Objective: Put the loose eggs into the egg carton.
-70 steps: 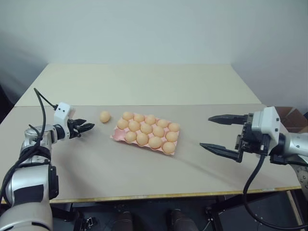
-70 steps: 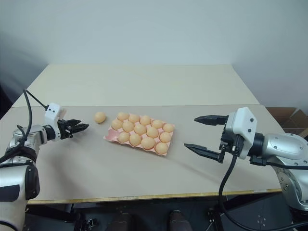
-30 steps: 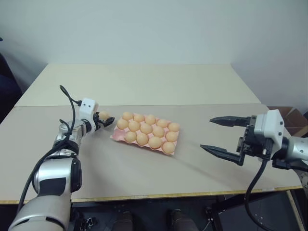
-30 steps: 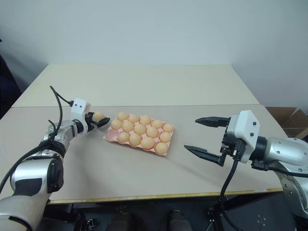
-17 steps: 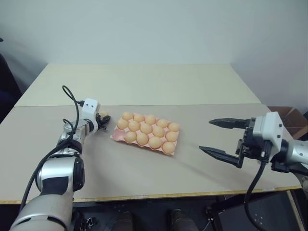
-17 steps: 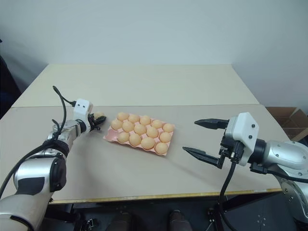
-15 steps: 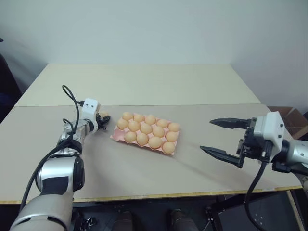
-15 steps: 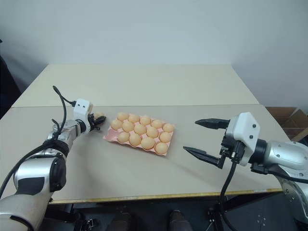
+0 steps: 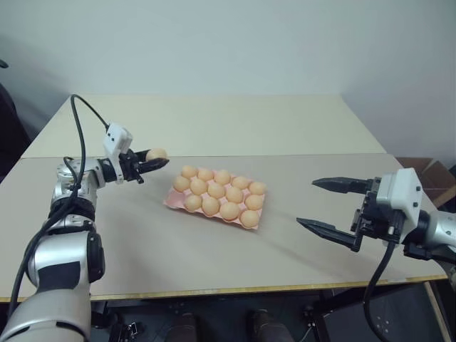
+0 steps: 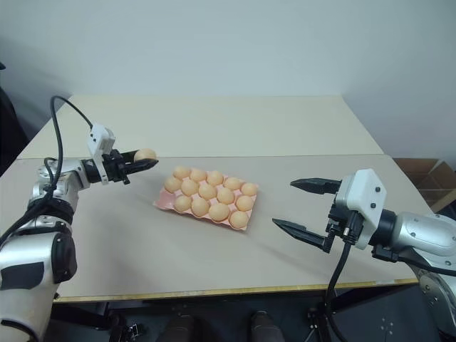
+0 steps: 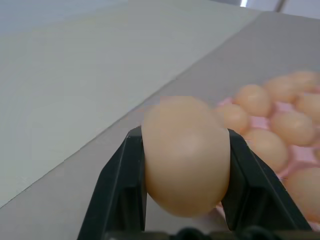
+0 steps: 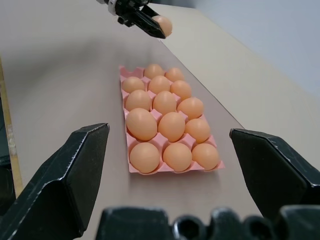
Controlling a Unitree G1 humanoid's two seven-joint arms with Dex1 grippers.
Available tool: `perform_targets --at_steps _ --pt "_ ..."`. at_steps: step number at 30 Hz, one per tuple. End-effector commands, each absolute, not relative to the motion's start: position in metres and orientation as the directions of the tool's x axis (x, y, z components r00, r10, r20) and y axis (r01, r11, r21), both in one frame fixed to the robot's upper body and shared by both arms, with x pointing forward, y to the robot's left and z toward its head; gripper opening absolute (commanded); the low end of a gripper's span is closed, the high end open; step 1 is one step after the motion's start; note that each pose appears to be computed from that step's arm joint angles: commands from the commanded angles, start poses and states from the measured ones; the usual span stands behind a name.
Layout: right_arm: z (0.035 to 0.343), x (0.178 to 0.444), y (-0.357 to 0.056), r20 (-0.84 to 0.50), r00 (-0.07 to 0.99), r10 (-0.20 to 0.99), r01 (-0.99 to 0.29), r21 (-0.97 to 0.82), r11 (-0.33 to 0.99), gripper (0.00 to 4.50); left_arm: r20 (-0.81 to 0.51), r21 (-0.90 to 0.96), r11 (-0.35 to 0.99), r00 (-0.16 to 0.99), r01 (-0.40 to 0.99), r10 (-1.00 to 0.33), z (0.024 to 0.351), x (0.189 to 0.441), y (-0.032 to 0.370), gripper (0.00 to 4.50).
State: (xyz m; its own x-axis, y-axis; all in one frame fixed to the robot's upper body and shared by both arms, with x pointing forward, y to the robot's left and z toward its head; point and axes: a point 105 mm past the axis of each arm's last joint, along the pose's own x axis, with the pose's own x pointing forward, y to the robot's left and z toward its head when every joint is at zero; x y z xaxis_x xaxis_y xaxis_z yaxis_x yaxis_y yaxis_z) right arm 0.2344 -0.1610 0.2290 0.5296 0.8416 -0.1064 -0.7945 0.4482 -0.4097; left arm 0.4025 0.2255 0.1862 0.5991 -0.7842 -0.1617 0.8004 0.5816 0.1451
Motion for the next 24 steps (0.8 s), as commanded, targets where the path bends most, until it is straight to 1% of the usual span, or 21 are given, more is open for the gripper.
perform_targets --at_steps 1,3,6,8,13,15,17,23,24 --pt "0.239 0.231 -0.159 -0.079 0.519 0.851 -0.780 -0.452 0.434 4.50 -0.183 0.166 0.493 0.518 0.854 -0.836 0.191 0.391 0.221 1.59" --pt "0.239 0.231 -0.158 -0.080 0.517 0.852 -0.780 -0.453 0.431 4.50 -0.211 0.165 0.474 0.501 0.865 -0.840 0.185 0.388 0.220 1.59" --pt "0.240 0.231 -0.159 -0.082 0.517 0.852 -0.781 -0.454 0.430 4.50 -0.260 0.150 0.406 0.433 0.901 -0.863 0.172 0.376 0.215 1.59" --pt "0.240 0.232 -0.159 -0.082 0.516 0.853 -0.781 -0.454 0.429 4.50 -0.281 0.141 0.392 0.416 0.909 -0.865 0.166 0.373 0.213 1.59" --pt "0.240 0.232 -0.158 -0.081 0.513 0.855 -0.782 -0.456 0.426 4.50 -0.317 0.132 0.382 0.404 0.915 -0.858 0.159 0.370 0.214 1.59" --pt "0.240 0.232 -0.158 -0.081 0.511 0.856 -0.782 -0.456 0.424 4.50 -0.334 0.141 0.398 0.422 0.907 -0.843 0.157 0.371 0.217 1.59" --pt "0.240 0.233 -0.157 -0.079 0.510 0.857 -0.783 -0.456 0.423 4.50 -0.329 0.137 0.429 0.449 0.893 -0.831 0.159 0.374 0.219 2.28" --pt "0.240 0.235 -0.157 -0.077 0.505 0.860 -0.785 -0.456 0.420 4.50 -0.269 0.160 0.441 0.468 0.883 -0.842 0.174 0.376 0.220 4.27" --pt "0.240 0.235 -0.157 -0.076 0.504 0.860 -0.785 -0.455 0.420 4.50 -0.262 0.163 0.440 0.468 0.883 -0.844 0.177 0.375 0.221 4.46"
